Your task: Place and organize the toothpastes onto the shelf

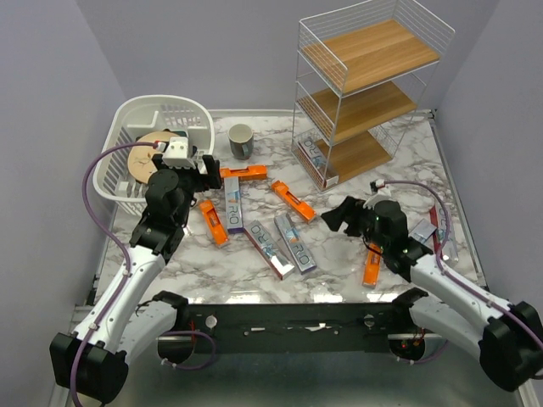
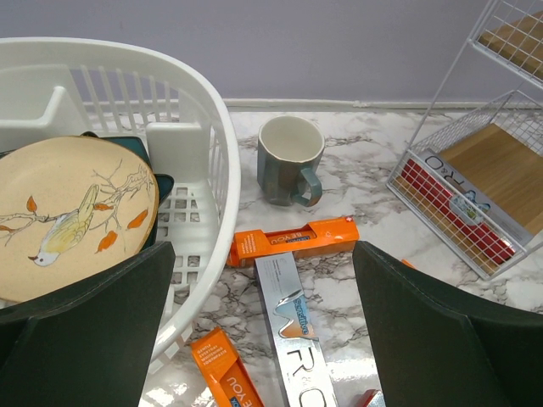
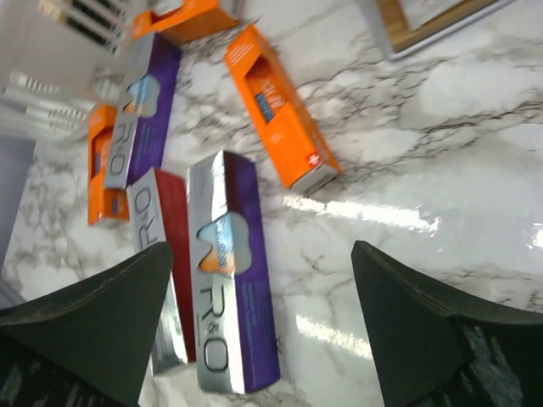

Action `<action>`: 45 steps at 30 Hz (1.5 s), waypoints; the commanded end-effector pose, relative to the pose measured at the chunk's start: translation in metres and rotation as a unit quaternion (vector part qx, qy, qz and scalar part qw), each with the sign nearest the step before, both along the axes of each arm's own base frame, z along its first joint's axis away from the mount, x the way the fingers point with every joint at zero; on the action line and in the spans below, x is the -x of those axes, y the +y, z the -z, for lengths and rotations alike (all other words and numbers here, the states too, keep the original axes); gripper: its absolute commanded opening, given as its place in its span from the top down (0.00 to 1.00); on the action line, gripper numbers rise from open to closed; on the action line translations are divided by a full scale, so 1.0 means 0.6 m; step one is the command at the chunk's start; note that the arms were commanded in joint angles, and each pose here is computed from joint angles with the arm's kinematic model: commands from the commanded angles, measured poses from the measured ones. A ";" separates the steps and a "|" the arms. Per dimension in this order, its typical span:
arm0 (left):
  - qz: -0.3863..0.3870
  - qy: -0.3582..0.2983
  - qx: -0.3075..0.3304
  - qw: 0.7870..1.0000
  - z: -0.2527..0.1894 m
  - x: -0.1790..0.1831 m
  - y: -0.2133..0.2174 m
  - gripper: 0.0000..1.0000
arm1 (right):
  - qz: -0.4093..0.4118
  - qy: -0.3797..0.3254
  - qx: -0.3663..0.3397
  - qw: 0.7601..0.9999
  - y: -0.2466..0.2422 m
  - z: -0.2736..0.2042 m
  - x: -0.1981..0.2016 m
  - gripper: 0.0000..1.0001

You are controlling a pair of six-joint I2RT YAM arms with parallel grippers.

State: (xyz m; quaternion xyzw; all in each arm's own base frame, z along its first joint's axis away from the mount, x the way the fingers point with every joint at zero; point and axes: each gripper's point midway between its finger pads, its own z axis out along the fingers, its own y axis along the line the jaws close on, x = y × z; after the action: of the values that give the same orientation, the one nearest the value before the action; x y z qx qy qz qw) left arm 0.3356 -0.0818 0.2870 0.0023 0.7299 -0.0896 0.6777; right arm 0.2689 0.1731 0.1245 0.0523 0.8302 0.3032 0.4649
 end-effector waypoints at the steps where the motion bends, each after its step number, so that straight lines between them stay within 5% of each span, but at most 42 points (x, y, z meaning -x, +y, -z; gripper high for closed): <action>1: 0.005 -0.012 0.004 1.000 -0.025 0.002 -0.001 0.01 | -0.077 -0.017 0.045 0.996 0.021 0.031 0.077 0.02; 10: 0.000 -0.019 0.002 1.000 -0.032 0.008 0.005 0.01 | -0.208 -0.061 0.079 0.973 0.127 0.026 0.177 0.00; 22: -0.004 -0.024 0.004 1.000 -0.038 0.009 0.010 0.01 | -0.196 -0.088 0.235 0.948 0.260 0.049 0.187 0.02; 37: -0.004 -0.023 0.024 0.999 -0.038 0.003 0.021 0.01 | -0.205 -0.037 0.306 0.929 0.285 0.171 0.188 0.13; 45: -0.002 -0.021 0.025 0.999 -0.036 0.001 0.020 0.01 | -0.211 -0.033 0.299 0.930 0.275 0.180 0.195 0.30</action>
State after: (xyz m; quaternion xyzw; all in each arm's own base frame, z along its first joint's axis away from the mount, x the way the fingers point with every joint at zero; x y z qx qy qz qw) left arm 0.3354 -0.0679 0.2896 -0.0160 0.7284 -0.0932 0.6785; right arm 0.1550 0.3429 0.0210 -0.2793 0.8581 0.1304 0.4107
